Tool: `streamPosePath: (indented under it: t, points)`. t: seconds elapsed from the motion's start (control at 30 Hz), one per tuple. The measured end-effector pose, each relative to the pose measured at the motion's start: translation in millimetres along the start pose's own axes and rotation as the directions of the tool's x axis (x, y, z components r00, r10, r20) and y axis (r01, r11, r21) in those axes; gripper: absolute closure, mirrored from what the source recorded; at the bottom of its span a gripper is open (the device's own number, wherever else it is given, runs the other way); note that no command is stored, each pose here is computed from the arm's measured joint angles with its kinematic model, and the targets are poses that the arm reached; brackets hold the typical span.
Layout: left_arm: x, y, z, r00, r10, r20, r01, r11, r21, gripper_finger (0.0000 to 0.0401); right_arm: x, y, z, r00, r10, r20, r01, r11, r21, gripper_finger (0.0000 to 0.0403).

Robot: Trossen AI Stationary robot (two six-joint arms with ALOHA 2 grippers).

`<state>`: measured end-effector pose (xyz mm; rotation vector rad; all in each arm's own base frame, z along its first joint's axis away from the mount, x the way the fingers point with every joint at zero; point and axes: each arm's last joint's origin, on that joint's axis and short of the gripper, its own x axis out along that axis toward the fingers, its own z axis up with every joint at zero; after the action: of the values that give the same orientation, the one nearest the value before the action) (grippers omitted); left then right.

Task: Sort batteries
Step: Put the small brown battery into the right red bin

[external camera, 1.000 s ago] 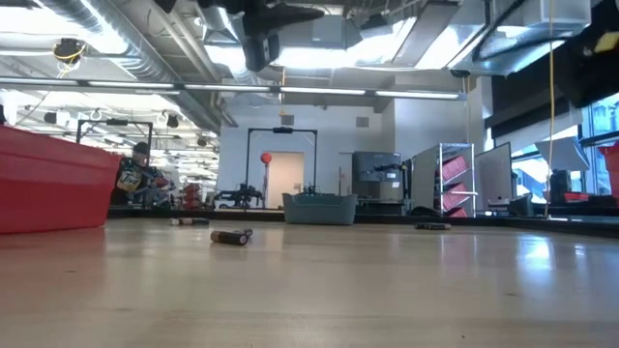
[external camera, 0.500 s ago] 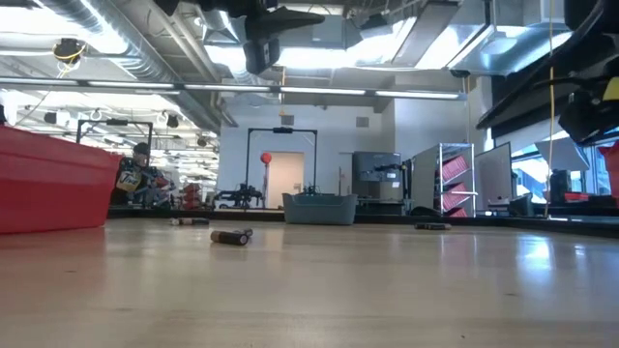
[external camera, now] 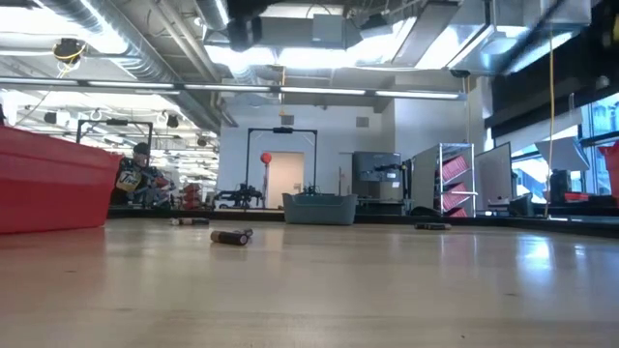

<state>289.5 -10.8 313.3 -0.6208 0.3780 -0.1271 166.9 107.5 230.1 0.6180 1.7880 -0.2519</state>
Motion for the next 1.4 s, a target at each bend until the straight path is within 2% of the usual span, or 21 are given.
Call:
streamPosePath:
  t: [0.07, 0.13, 0.2, 0.23, 0.3, 0.37, 0.4, 0.47, 0.53, 0.57, 0.67, 0.8, 0.87, 0.93, 0.97, 1.1, 1.23, 1.4]
  points:
    - [-5, 0, -6, 0.998, 0.056, -0.043, -0.055, 0.998, 0.021, 0.0258, -23, 7, -5, 0.999, 0.009, 0.033, -0.009, 1.000, 0.001, 0.0245]
    - [-8, 3, -14, 0.985, 0.136, -0.102, -0.129, 0.989, 0.078, 0.0258, -47, 14, -8, 0.991, 0.025, 0.132, -0.026, 1.000, 0.004, 0.0248]
    - [-9, 10, -26, 0.950, 0.243, -0.198, -0.208, 0.962, 0.179, 0.0258, -69, 21, -8, 0.952, 0.037, 0.304, -0.043, 0.999, 0.013, 0.0250]
    - [-8, 15, -32, 0.927, 0.288, -0.241, -0.227, 0.941, 0.252, 0.0258, -79, 24, -7, 0.911, 0.032, 0.411, -0.047, 0.999, 0.024, 0.0251]
    - [-5, 26, -46, 0.879, 0.351, -0.323, -0.200, 0.886, 0.419, 0.0258, -95, 28, -2, 0.778, 0.006, 0.628, -0.069, 0.995, 0.075, 0.0253]
    - [0, 38, -58, 0.835, 0.392, -0.386, -0.121, 0.815, 0.566, 0.0258, -107, 34, 3, 0.598, -0.021, 0.801, -0.116, 0.987, 0.112, 0.0253]
    - [5, 43, -63, 0.820, 0.403, -0.406, -0.069, 0.775, 0.628, 0.0258, -111, 36, 6, 0.503, -0.036, 0.864, -0.144, 0.982, 0.124, 0.0253]
    - [14, 50, -70, 0.803, 0.417, -0.426, 0.027, 0.689, 0.725, 0.0258, -120, 42, 10, 0.349, -0.050, 0.936, -0.211, 0.969, 0.130, 0.0253]
    - [27, 59, -75, 0.791, 0.427, -0.439, 0.093, 0.625, 0.775, 0.0255, -125, 46, 12, 0.267, -0.043, 0.963, -0.269, 0.956, 0.117, 0.0253]
    - [33, 64, -78, 0.785, 0.425, -0.450, 0.117, 0.612, 0.782, 0.0252, -127, 48, 13, 0.245, -0.035, 0.969, -0.284, 0.953, 0.106, 0.0253]
    - [50, 78, -88, 0.755, 0.403, -0.517, 0.217, 0.591, 0.777, 0.0237, -129, 52, 13, 0.228, -0.002, 0.974, -0.295, 0.953, 0.071, 0.0253]
    - [68, 95, -107, 0.695, 0.409, -0.591, 0.355, 0.520, 0.777, 0.0218, -130, 54, 13, 0.244, 0.028, 0.969, -0.308, 0.950, 0.050, 0.0253]
    - [76, 102, -113, 0.689, 0.420, -0.591, 0.388, 0.474, 0.790, 0.0214, -129, 54, 13, 0.250, 0.034, 0.968, -0.310, 0.950, 0.046, 0.0253]
    - [83, 107, -117, 0.689, 0.438, -0.577, 0.391, 0.445, 0.806, 0.0213, -129, 54, 13, 0.249, 0.035, 0.968, -0.313, 0.949, 0.046, 0.0253]
    - [85, 110, -119, 0.686, 0.444, -0.577, 0.392, 0.442, 0.807, 0.0214, -130, 54, 13, 0.248, 0.036, 0.968, -0.315, 0.948, 0.045, 0.0253]
    - [89, 117, -122, 0.670, 0.448, -0.592, 0.387, 0.470, 0.793, 0.0236, -130, 54, 13, 0.248, 0.037, 0.968, -0.315, 0.948, 0.045, 0.0253]
    - [86, 124, -120, 0.658, 0.439, -0.612, 0.338, 0.554, 0.761, 0.0287, -130, 54, 13, 0.248, 0.037, 0.968, -0.318, 0.947, 0.045, 0.0253]
    - [82, 133, -116, 0.649, 0.447, -0.616, 0.235, 0.652, 0.721, 0.0377, -129, 54, 14, 0.251, 0.034, 0.967, -0.309, 0.950, 0.047, 0.0253]
